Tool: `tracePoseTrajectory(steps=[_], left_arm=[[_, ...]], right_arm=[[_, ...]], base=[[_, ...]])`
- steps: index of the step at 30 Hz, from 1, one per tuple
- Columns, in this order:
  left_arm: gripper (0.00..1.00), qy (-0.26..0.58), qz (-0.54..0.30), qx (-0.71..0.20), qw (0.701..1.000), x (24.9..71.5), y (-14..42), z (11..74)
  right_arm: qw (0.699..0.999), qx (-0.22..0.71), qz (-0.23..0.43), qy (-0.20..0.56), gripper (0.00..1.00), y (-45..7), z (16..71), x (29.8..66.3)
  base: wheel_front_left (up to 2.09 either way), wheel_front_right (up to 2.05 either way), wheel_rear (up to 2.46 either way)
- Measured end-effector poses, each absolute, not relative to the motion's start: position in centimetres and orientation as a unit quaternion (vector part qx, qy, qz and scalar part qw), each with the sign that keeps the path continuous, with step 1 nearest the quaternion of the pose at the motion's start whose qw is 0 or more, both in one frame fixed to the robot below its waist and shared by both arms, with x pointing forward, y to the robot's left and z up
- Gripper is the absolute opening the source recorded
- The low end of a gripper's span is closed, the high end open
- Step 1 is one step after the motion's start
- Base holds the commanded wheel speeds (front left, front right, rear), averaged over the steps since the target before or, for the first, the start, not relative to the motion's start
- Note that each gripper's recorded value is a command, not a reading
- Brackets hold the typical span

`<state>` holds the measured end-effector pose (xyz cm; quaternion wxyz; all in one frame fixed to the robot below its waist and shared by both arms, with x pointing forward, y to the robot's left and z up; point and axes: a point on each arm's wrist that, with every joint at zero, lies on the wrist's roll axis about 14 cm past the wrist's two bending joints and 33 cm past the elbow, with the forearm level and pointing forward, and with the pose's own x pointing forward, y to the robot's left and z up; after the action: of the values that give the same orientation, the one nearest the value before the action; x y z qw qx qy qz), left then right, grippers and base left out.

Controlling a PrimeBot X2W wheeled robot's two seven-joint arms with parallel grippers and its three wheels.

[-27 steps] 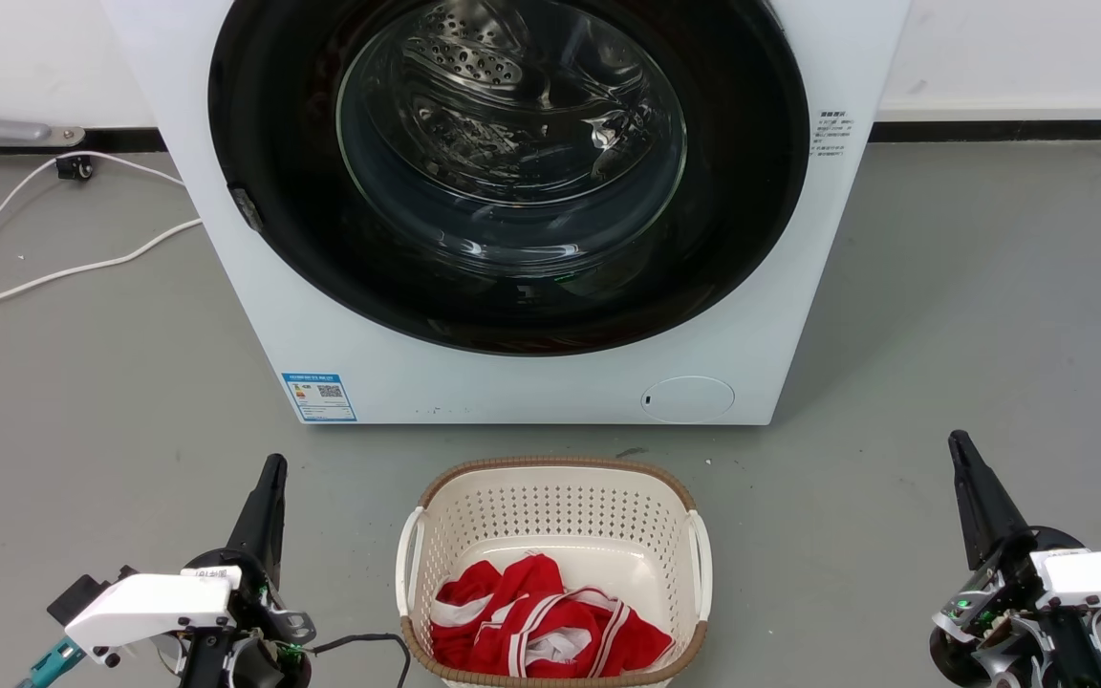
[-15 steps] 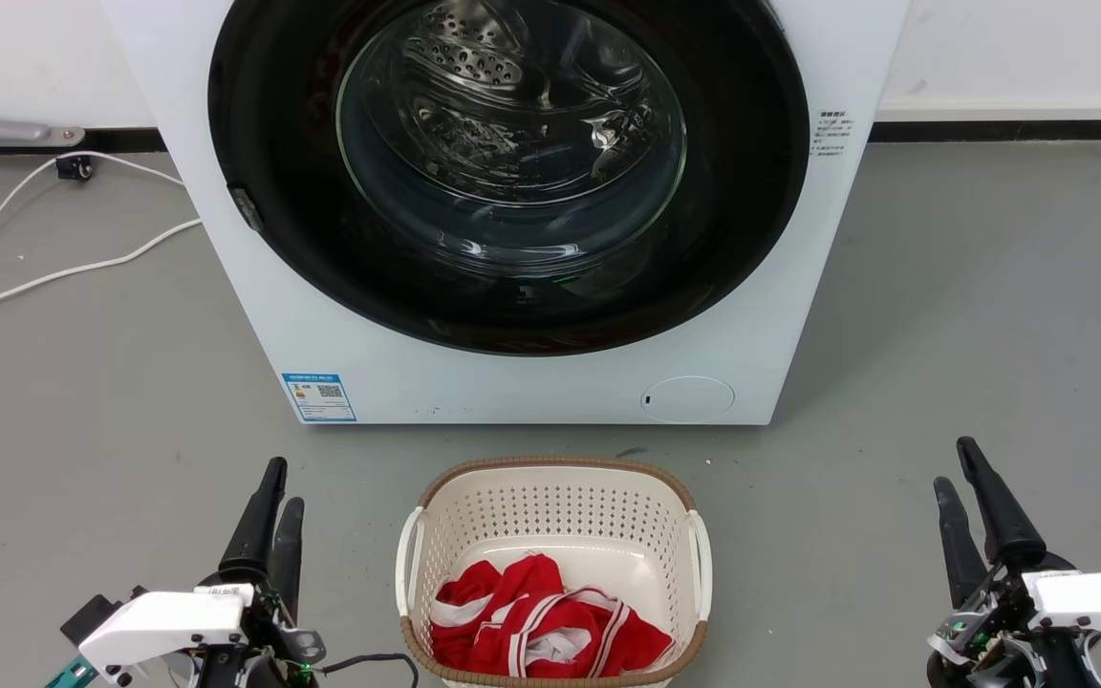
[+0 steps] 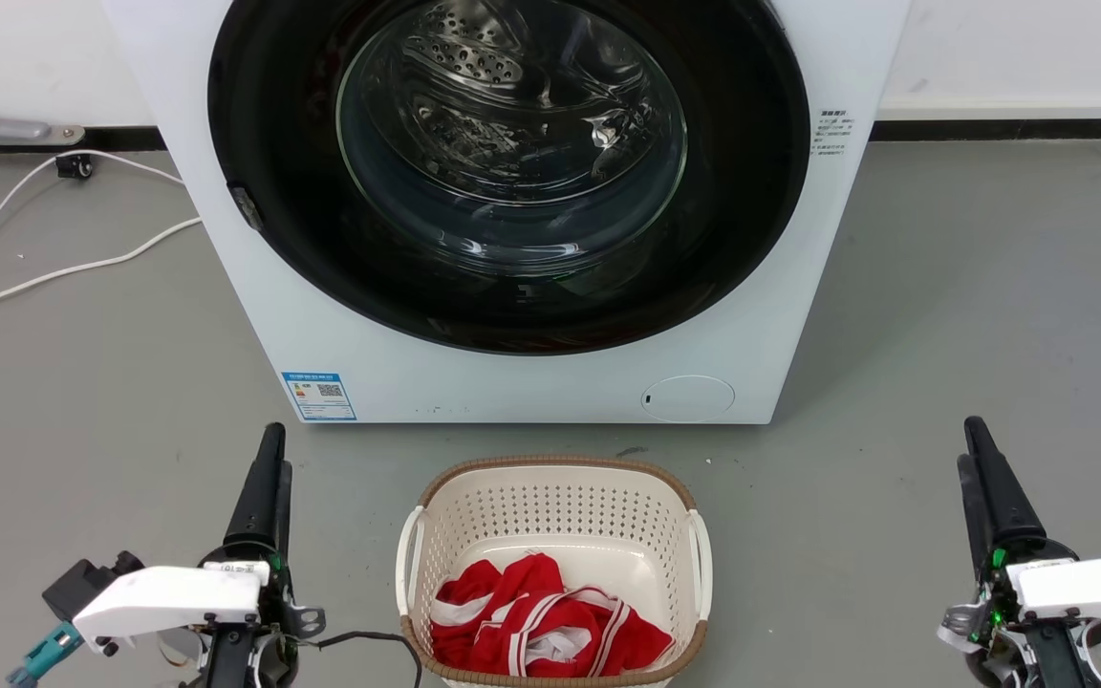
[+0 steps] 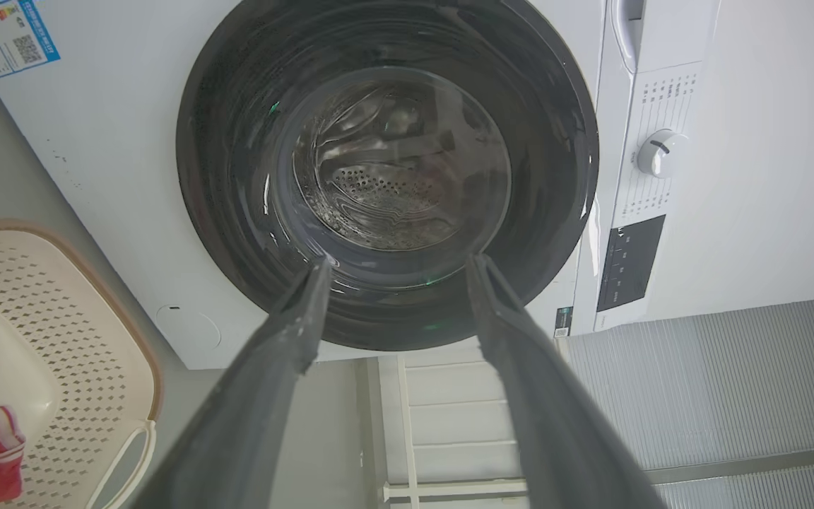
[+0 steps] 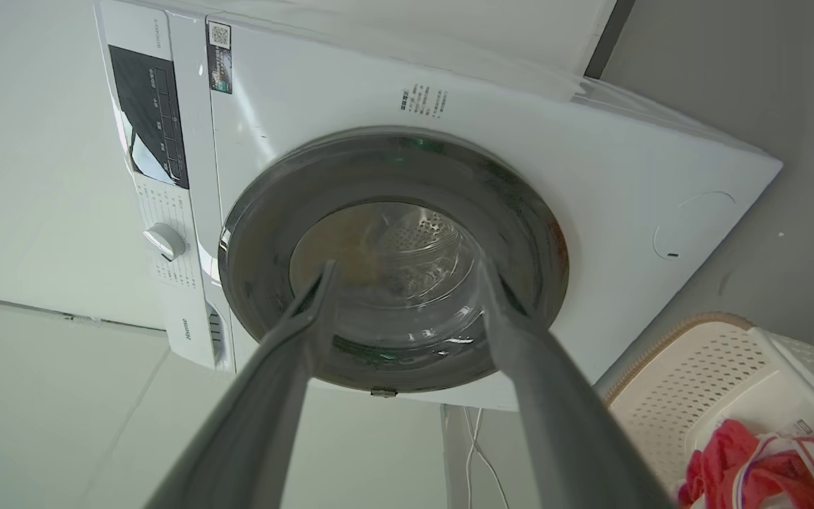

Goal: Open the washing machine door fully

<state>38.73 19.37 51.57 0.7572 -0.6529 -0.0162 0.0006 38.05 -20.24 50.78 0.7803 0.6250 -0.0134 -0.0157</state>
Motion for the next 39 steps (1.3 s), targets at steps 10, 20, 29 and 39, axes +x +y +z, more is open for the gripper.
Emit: tracePoseTrajectory(steps=[10, 20, 29, 39], left_arm=[[1.00, -0.051, -0.019, -0.560, 0.827, 39.3, 19.4, 54.3], [1.00, -0.075, -0.023, -0.451, 0.889, 39.4, 19.4, 55.6], [1.00, -0.082, -0.024, -0.355, 0.931, 39.1, 19.1, 55.9], [1.00, -0.081, -0.026, -0.258, 0.962, 39.0, 18.6, 56.1]], right_arm=[[0.872, 0.487, 0.007, -0.044, 1.00, -20.0, 53.5, 38.3], [0.932, 0.359, 0.013, -0.056, 1.00, -19.6, 54.3, 37.7], [0.961, 0.272, 0.014, -0.053, 1.00, -19.4, 54.2, 37.2], [0.980, 0.188, 0.020, -0.055, 1.00, -19.1, 54.6, 36.9]], base=[[0.00, 0.00, 0.00], [0.00, 0.00, 0.00], [0.00, 0.00, 0.00], [0.00, 0.00, 0.00]])
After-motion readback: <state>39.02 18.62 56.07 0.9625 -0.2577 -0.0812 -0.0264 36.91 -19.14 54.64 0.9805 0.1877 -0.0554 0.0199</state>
